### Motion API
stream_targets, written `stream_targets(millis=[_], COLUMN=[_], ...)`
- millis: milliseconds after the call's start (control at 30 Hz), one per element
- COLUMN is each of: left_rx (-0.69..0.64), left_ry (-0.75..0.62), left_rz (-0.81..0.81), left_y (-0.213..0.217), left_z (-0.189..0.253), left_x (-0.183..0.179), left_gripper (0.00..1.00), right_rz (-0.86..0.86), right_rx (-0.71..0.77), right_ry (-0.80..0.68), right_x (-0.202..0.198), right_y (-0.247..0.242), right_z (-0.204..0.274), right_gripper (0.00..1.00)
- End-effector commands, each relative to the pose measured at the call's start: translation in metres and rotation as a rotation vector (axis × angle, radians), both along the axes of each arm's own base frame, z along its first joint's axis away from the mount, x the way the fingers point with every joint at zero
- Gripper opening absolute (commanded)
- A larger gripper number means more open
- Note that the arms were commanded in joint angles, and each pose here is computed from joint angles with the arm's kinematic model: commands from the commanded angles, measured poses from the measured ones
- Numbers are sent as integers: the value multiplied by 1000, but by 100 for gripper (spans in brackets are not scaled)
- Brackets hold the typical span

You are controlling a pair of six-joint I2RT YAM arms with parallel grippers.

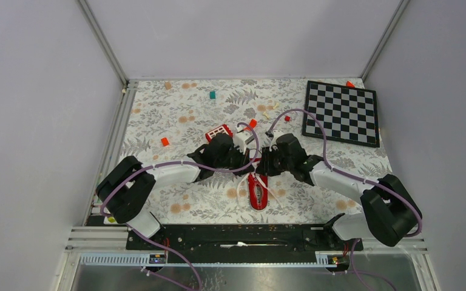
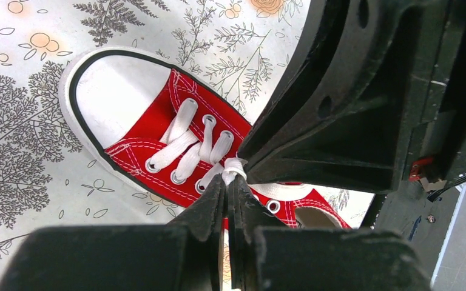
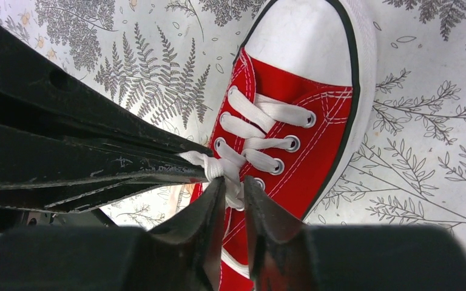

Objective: Tie the shoes
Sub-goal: Cross the shoelace with the shoelace.

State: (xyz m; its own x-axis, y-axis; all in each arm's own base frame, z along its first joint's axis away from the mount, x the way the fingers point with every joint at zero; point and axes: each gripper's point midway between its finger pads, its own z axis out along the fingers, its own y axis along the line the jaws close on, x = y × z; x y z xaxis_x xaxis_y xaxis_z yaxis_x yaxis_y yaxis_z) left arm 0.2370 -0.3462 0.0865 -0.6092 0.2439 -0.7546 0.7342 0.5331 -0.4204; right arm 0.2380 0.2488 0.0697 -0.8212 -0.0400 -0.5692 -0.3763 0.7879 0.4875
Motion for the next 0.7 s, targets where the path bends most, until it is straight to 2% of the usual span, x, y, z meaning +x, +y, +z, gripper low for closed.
stream_targets(millis=[0, 133, 667], left_rx=[-71, -69, -68], left_ry=[-73, -70, -65], left_rz=[-19, -23, -34], left_y=[-10, -9, -5], left_z=[29, 27, 28], left_x=[7, 5, -1], left_gripper=[0, 0, 0], right_rz=[-31, -51, -107], right_rx=[46, 25, -74], right_ry=[-75, -116, -267], right_x=[21, 25, 53], right_y=[9, 2, -15], right_z=[21, 25, 56], right_gripper=[19, 0, 0])
